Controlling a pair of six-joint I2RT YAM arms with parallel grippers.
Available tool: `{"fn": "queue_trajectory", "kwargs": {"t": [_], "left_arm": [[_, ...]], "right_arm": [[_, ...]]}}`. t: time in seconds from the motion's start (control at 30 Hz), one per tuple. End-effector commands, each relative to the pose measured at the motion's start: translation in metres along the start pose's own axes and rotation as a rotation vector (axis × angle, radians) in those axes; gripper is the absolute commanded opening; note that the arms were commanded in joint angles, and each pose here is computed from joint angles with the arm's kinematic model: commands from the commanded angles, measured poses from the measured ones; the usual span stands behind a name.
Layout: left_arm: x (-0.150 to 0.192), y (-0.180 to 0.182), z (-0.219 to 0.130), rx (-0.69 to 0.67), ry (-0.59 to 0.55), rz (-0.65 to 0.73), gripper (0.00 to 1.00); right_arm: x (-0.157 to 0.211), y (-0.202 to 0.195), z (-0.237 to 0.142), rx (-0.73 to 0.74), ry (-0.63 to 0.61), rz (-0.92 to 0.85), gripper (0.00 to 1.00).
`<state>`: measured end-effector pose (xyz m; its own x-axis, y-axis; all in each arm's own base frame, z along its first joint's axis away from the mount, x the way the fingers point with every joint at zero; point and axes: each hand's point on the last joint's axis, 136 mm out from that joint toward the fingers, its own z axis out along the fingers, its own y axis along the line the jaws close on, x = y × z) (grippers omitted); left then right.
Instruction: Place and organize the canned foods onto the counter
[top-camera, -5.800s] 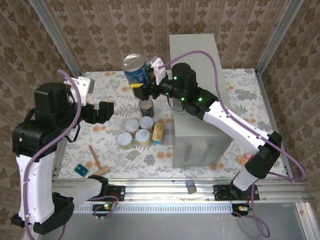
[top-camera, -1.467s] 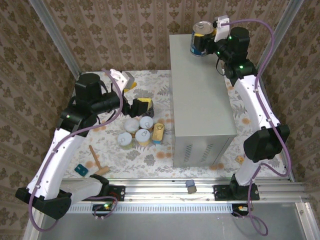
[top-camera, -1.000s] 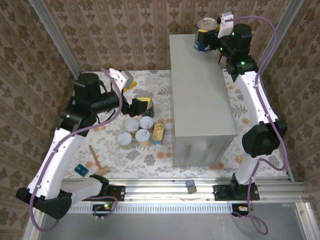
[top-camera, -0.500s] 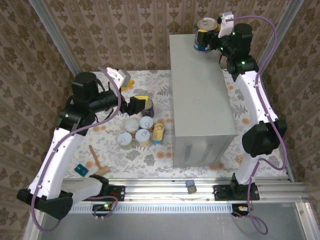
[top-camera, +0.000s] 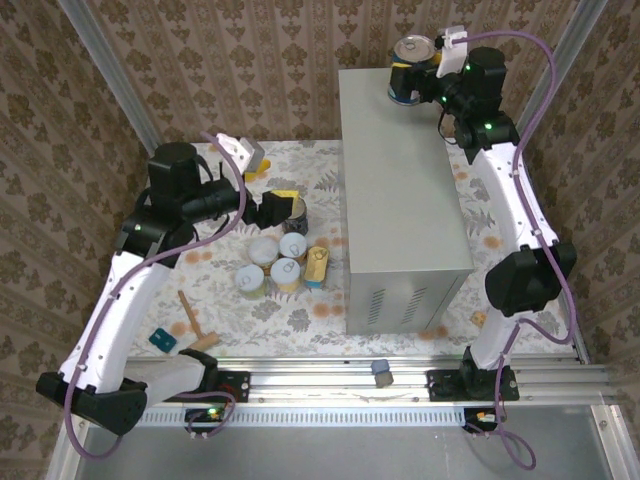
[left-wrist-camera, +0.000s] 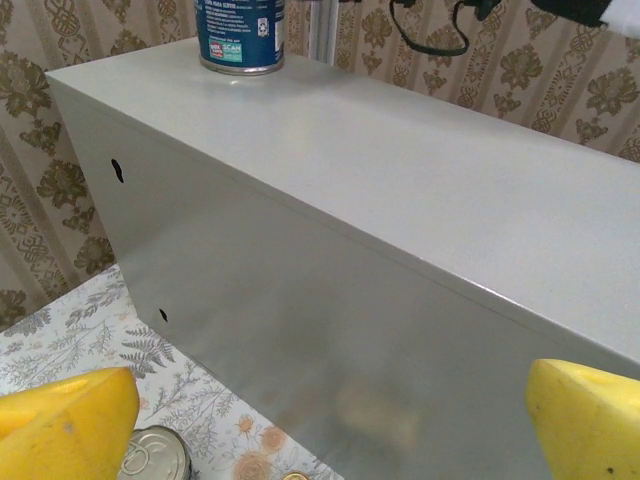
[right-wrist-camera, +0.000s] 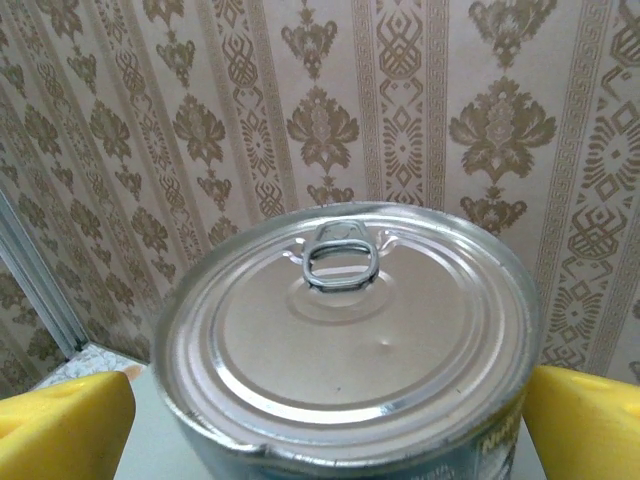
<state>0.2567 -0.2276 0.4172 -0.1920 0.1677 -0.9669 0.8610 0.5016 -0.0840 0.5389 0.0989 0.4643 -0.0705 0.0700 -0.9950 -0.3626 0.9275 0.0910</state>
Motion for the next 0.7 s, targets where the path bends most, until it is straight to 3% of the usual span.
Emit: {"fn": "queue_trajectory", "kwargs": {"t": [0.0,0.4,0.67], "left_arm": [[0.000,0.004,0.002,-0.008,-0.007,-0.023,1.00],[0.015,0.024,0.018,-0.154,0.082,-0.093,1.00],[0.055,0.052,0.023,-0.302,0.139,-0.200,1.00]], "right_arm": [[-0.039,0.009,-0.041,0.023,-0.082,-0.008,1.00],[-0.006,0.035,-0.152,0.069,0.004,0.128,1.00],[0.031,0.068,-0.203,0.021,0.111,0.109,1.00]]}}
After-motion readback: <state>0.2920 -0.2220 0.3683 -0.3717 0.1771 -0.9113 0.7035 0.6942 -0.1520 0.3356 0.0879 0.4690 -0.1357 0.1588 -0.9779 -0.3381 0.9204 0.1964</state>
